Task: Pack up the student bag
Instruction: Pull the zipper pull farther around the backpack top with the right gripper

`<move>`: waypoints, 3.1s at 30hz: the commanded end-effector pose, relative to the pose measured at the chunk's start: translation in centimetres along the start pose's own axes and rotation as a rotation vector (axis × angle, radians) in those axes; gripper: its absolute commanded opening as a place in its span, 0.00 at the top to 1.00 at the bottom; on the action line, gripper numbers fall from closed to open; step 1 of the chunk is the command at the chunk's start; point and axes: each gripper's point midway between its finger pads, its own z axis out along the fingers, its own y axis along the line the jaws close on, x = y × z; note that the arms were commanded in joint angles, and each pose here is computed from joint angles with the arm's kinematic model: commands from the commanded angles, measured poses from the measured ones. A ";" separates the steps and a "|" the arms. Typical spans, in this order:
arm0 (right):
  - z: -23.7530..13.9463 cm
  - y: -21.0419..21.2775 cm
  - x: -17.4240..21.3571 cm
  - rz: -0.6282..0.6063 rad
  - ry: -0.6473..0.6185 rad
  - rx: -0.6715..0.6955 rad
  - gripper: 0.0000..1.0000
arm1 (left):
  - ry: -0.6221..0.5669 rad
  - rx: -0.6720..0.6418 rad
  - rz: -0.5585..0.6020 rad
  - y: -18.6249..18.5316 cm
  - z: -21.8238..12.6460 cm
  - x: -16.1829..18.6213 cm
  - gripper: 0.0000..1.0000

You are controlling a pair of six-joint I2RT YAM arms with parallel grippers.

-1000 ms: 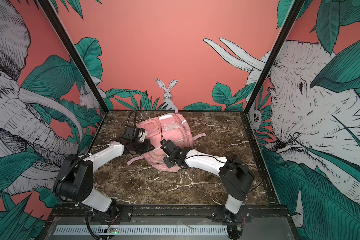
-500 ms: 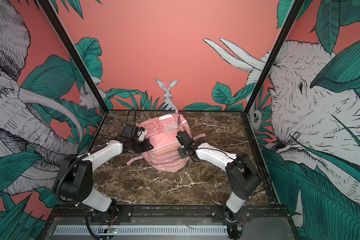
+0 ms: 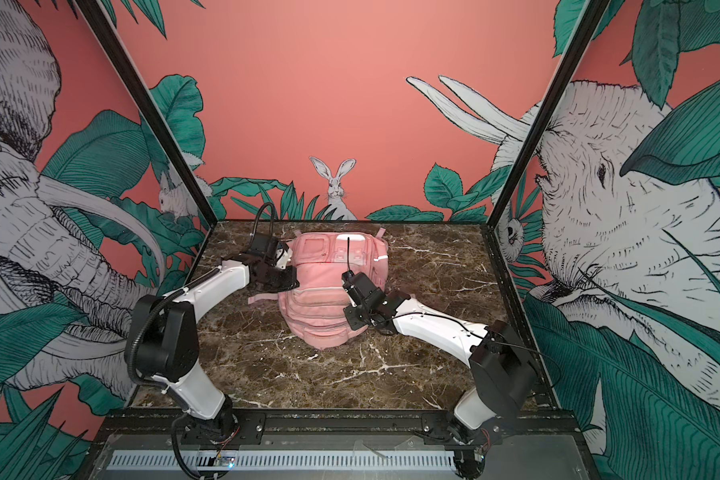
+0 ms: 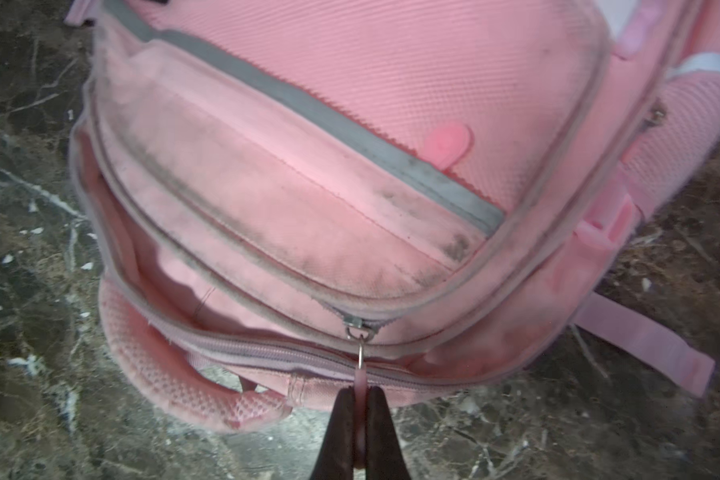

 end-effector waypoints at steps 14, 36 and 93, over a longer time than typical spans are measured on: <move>2.7 7.2 -1.0 -0.045 0.063 -0.061 1.00 | -0.165 0.080 -0.037 -1.9 -6.6 -2.3 0.46; 2.0 4.0 1.0 -0.046 0.086 0.011 1.00 | -0.158 0.341 -0.236 -4.4 -1.9 5.6 0.38; 4.3 -18.7 -5.7 0.341 -0.015 0.294 1.00 | -0.030 0.281 -0.172 -6.6 3.1 7.5 1.00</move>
